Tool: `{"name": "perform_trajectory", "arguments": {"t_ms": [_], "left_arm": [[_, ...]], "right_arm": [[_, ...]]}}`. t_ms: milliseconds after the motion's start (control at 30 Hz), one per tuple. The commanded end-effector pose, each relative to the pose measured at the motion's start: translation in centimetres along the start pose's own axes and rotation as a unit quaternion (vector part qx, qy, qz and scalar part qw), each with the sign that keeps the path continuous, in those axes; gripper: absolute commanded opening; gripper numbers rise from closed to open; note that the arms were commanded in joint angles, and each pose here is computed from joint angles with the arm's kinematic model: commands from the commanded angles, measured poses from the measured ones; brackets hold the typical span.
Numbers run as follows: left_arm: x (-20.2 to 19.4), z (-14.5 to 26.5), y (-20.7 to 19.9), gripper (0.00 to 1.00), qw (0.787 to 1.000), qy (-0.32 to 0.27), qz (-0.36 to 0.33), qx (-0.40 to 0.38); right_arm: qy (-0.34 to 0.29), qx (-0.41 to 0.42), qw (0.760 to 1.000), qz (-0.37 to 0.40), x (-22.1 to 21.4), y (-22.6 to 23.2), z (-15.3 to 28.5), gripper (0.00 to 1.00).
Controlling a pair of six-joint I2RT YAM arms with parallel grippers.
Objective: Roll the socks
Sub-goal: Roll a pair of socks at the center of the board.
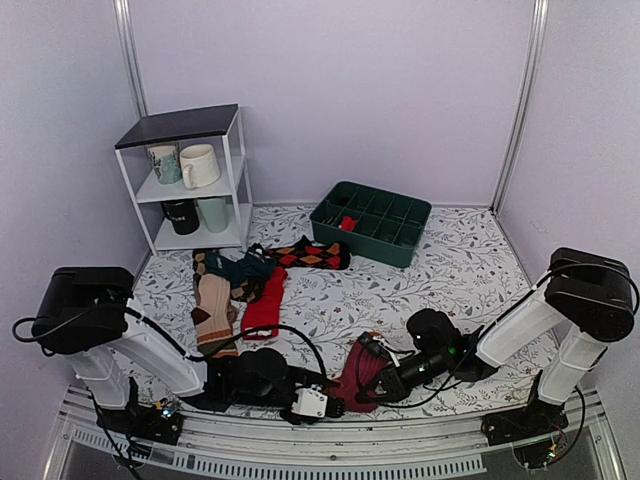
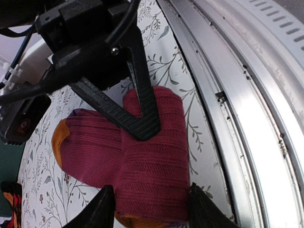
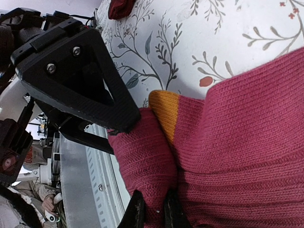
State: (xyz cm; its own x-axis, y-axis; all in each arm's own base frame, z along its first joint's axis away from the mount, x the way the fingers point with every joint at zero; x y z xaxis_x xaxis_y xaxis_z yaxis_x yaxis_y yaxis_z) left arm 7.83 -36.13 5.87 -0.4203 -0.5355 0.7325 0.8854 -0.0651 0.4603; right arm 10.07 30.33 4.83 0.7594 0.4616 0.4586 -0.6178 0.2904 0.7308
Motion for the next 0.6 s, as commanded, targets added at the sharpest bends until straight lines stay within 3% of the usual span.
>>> {"name": "perform_trajectory", "arguments": {"t_ms": [0,33,133,233,300,367,467,567], "left_arm": [[0.4,-0.6,-0.7,0.53,1.000,-0.003,-0.003,-0.018],[0.3,-0.8,-0.8,0.51,1.000,0.002,-0.003,-0.022],[0.2,-1.3,-1.2,0.27,0.999,0.013,0.003,-0.040],[0.5,-1.4,-1.2,0.14,0.999,0.007,0.008,-0.047],[0.6,-1.5,-1.3,0.00,0.998,0.007,0.011,-0.054],[0.5,-1.8,-1.6,0.00,0.997,0.017,0.019,-0.067],[0.1,-1.6,-1.6,0.00,0.994,0.036,0.053,-0.088],[-0.5,-1.4,-1.5,0.00,0.982,0.068,0.114,-0.131]], "right_arm": [[0.105,-0.068,0.987,-0.098,-5.9,-3.3,0.3,0.00],[0.105,-0.068,0.987,-0.098,-5.9,-3.3,0.3,0.00],[0.104,-0.069,0.987,-0.097,-5.8,-3.4,0.3,0.00],[0.104,-0.072,0.987,-0.098,-5.8,-3.5,0.2,0.00],[0.105,-0.071,0.987,-0.099,-5.7,-3.6,0.2,0.00],[0.101,-0.074,0.988,-0.096,-5.5,-3.6,0.2,0.03],[0.074,-0.087,0.991,-0.064,-4.3,-3.2,0.6,0.16],[0.013,-0.116,0.993,0.005,-2.0,-2.4,2.1,0.37]]}}
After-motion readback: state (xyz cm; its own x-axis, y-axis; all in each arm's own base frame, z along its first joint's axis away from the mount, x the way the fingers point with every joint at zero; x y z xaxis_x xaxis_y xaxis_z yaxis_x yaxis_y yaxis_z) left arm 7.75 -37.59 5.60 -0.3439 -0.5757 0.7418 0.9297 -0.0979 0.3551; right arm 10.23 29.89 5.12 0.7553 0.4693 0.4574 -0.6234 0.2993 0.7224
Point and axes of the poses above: each gripper's point midway between its finger pads, its own z axis back along the fingers, its own y axis along the line the jaws close on, x = y × z, the point moved 5 cm from there along z, back along the fingers, and after that the axes turned 5 degrees about z, right-handed, at the moved point
